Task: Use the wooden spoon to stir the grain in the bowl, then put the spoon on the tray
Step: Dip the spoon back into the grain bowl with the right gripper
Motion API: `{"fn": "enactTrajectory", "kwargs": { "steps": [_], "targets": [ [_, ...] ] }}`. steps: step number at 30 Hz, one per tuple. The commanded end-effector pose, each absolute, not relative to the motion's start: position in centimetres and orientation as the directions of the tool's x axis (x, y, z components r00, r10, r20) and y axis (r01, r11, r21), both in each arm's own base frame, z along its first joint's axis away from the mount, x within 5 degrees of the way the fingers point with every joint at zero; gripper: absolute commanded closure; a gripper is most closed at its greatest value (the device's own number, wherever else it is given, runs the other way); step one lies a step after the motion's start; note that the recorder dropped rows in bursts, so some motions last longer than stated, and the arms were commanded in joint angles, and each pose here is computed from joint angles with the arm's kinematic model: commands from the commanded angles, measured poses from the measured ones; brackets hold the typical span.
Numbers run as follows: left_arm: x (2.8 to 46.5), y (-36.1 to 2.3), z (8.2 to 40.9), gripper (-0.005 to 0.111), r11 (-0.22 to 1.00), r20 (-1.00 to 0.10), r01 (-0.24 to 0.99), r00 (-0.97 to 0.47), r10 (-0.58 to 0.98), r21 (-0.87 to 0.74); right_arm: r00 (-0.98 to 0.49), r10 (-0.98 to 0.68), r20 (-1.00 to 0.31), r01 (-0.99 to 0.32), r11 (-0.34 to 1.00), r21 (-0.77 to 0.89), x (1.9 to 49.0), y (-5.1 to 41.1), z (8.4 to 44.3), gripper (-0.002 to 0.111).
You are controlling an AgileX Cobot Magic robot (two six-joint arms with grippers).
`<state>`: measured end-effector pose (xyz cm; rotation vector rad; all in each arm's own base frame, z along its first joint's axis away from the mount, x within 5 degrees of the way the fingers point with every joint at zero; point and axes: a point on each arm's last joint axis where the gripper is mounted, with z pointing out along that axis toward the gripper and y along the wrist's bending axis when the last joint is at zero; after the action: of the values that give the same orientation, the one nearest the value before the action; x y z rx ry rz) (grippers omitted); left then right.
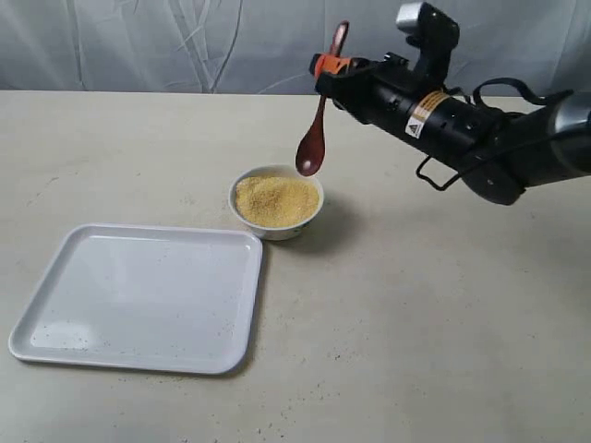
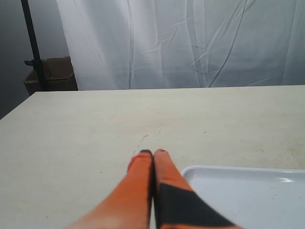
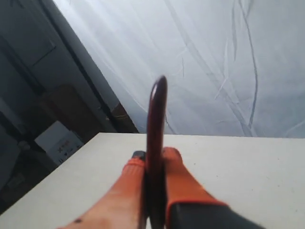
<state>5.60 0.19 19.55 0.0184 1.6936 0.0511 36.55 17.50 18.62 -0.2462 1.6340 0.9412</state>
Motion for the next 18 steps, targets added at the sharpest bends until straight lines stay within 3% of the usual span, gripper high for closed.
{"fn": "enactTrajectory", "kwargs": {
  "steps": [1, 13, 18],
  "targets": [
    [5.6, 0.2, 19.5, 0.106, 0.999, -0.992, -0.019, -0.118, 0.036, 0.038, -0.243, 0.25, -0.937, -0.67, 0.656, 0.348, 37.6, 18.9, 17.4, 0.109],
    [5.6, 0.2, 19.5, 0.106, 0.999, -0.992, -0.019, -0.118, 0.036, 0.038, -0.236, 0.102, -0.966, -0.722, 0.647, 0.245, 37.7, 21.4, 12.5, 0.109],
    [5.6, 0.2, 19.5, 0.106, 0.999, -0.992, -0.019, -0.118, 0.036, 0.038, -0.23, 0.09, -0.969, -0.767, 0.597, 0.238, 36.6, 23.2, 12.4, 0.109]
  ]
}}
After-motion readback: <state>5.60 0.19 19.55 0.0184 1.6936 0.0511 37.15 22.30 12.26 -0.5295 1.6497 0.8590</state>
